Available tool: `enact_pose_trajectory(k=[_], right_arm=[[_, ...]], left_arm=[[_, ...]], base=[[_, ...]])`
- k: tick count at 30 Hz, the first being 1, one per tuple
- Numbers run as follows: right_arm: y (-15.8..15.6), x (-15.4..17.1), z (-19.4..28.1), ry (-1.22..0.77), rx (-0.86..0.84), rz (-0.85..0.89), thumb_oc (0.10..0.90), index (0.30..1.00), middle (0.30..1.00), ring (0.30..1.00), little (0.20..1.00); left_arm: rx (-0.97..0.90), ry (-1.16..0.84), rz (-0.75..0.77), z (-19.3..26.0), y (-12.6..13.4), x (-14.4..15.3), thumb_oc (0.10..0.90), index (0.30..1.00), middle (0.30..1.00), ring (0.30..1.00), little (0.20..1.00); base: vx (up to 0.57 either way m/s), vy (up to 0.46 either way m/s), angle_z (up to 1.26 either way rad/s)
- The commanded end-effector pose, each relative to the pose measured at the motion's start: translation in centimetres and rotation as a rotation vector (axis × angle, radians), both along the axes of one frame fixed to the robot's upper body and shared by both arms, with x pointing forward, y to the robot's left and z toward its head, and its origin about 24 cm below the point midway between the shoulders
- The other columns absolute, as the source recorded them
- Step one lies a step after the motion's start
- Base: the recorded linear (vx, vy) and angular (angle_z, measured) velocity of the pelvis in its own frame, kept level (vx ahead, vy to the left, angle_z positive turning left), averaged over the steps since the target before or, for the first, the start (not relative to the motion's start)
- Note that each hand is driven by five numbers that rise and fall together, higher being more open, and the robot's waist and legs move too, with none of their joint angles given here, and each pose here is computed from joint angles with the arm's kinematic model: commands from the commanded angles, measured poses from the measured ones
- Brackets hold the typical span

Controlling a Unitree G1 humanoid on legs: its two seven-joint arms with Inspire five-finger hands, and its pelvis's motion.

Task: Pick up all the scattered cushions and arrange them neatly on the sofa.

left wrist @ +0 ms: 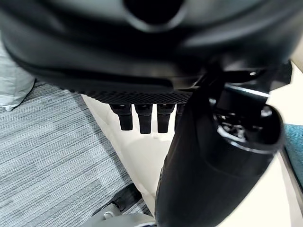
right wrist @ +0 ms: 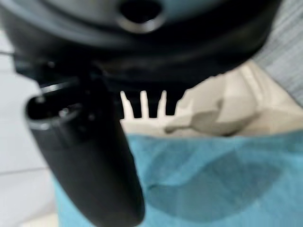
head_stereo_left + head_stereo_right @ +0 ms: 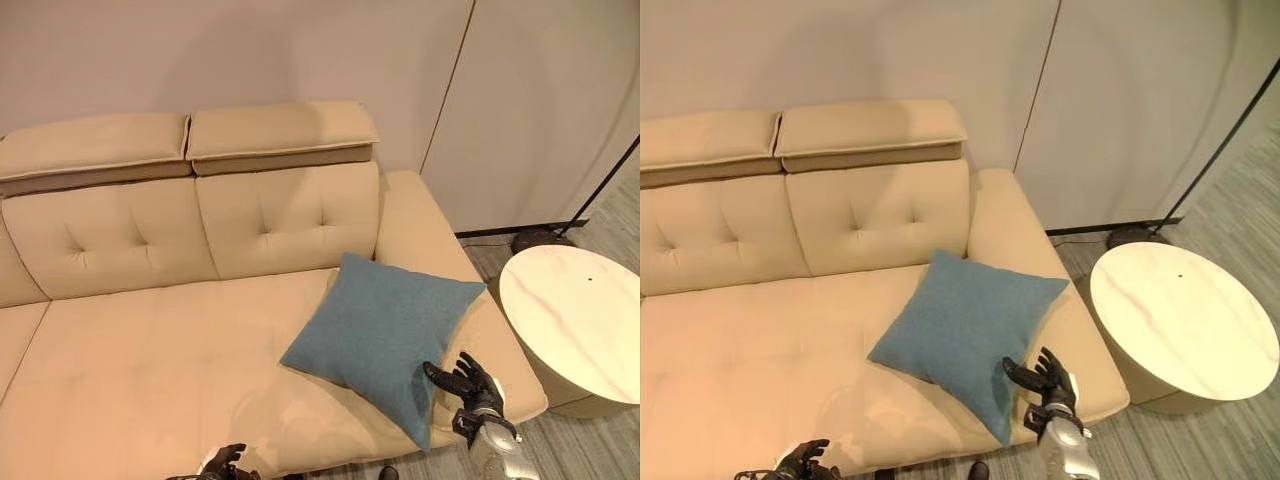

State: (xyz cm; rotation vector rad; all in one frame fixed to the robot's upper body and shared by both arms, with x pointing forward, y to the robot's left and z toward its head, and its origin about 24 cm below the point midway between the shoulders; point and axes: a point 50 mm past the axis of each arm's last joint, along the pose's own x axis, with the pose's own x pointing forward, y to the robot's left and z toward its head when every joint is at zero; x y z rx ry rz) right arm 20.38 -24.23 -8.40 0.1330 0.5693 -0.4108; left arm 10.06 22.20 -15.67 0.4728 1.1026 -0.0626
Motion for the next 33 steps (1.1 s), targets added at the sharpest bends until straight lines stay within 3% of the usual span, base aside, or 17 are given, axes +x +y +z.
enact_pose_trajectory(k=[1, 6, 11, 15, 20, 24, 28, 33], right_arm=[[0.2, 5.0, 4.0, -0.196, -0.072, 0.046, 0.8, 0.9, 0.9, 0.9, 0.9], [1.7, 5.8, 4.0, -0.19, -0.078, 0.102, 0.8, 0.9, 0.9, 0.9, 0.9], [3.0, 6.5, 4.6, -0.236, -0.058, 0.129, 0.8, 0.9, 0.9, 0.9, 0.9], [4.3, 7.6, 5.7, -0.296, -0.053, 0.169, 0.8, 0.9, 0.9, 0.9, 0.9], [5.7, 9.4, 8.1, -0.398, -0.087, 0.278, 0.8, 0.9, 0.9, 0.9, 0.9], [6.9, 11.1, 10.8, -0.504, -0.096, 0.358, 0.8, 0.9, 0.9, 0.9, 0.9], [7.4, 12.1, 12.6, -0.566, -0.121, 0.393, 0.8, 0.9, 0.9, 0.9, 0.9], [9.1, 13.1, 13.9, -0.597, -0.174, 0.479, 0.8, 0.9, 0.9, 0.9, 0.9]], left_arm=[[0.024, -0.085, -0.072, 0.8, -0.3, 2.6, 0.8, 0.9, 0.9, 0.9, 0.9], [0.017, -0.251, 0.0, 2.7, 0.2, 6.4, 0.8, 0.9, 0.9, 0.9, 0.9], [-0.026, -0.541, 0.136, 6.9, 0.9, 12.0, 0.8, 0.9, 0.9, 0.9, 0.9], [-0.087, -0.893, 0.206, 13.4, 1.1, 17.6, 0.8, 0.9, 0.9, 0.9, 0.9], [-0.099, -1.221, 0.129, 22.4, 0.9, 23.2, 0.8, 0.9, 0.9, 0.9, 0.9], [-0.065, -1.314, 0.021, 26.8, 0.5, 25.7, 0.8, 0.9, 0.9, 0.9, 0.9], [-0.097, -1.322, -0.021, 27.9, -0.8, 26.8, 0.8, 0.9, 0.9, 0.9, 0.9], [-0.412, -1.276, -0.091, 27.2, -6.2, 26.9, 0.8, 0.9, 0.9, 0.9, 0.9]], base=[[0.0, 0.0, 0.0], [-0.06, 0.031, 0.08], [-0.06, 0.007, 0.2], [-0.08, -0.003, 0.04], [-0.05, 0.045, -0.16], [0.02, 0.05, -0.28], [-0.01, 0.013, -0.12], [-0.02, 0.007, 0.02]])
